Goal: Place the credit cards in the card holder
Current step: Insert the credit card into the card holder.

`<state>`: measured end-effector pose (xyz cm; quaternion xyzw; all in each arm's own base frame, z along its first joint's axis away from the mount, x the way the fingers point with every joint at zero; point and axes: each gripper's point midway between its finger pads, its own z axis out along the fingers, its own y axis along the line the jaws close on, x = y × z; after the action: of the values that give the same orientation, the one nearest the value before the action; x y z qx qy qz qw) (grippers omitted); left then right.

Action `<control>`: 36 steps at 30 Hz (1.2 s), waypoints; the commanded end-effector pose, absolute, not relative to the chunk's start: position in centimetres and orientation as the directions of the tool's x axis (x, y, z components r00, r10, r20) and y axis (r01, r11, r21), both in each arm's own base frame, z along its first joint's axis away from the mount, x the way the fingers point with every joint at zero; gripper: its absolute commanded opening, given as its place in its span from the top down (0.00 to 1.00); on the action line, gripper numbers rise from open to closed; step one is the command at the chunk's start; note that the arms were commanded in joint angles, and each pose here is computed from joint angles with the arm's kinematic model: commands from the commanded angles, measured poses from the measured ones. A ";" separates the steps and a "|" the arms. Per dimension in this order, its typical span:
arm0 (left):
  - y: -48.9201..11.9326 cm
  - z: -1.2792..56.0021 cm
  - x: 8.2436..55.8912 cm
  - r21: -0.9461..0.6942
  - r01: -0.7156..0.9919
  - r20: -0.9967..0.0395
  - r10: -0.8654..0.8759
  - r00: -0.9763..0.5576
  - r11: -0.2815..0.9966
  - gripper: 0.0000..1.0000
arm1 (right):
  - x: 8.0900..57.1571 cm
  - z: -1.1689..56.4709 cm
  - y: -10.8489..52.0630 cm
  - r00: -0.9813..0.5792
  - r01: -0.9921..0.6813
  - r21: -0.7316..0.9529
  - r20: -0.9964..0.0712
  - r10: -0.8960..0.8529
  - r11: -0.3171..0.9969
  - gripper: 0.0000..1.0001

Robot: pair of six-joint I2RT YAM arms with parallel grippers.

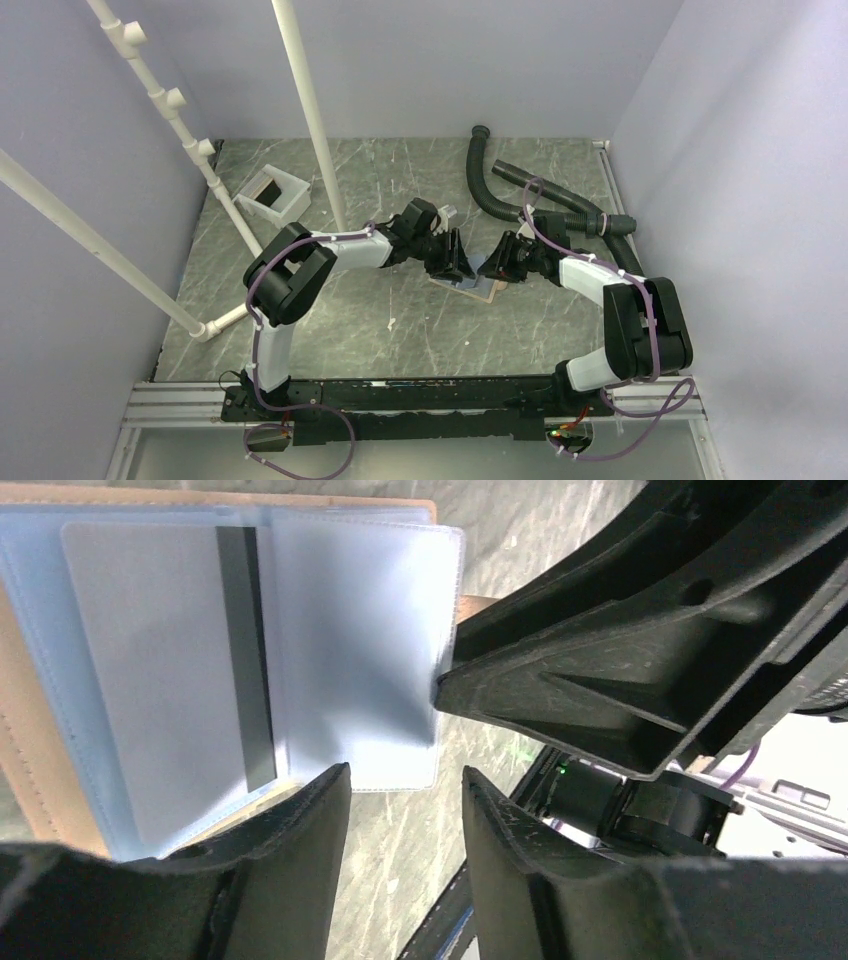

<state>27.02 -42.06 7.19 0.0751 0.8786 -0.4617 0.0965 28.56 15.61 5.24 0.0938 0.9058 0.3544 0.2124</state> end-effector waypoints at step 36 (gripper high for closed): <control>-41.7 4.6 28.1 -0.470 0.453 -0.423 0.257 -0.869 0.758 0.33 | 29.5 7.0 16.4 -0.881 -0.048 0.713 -0.360 0.306 0.700 0.83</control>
<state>27.37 -41.59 4.73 0.2011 0.9163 -0.3081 0.1582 28.36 16.01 5.31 0.0875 0.9031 0.3668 0.2055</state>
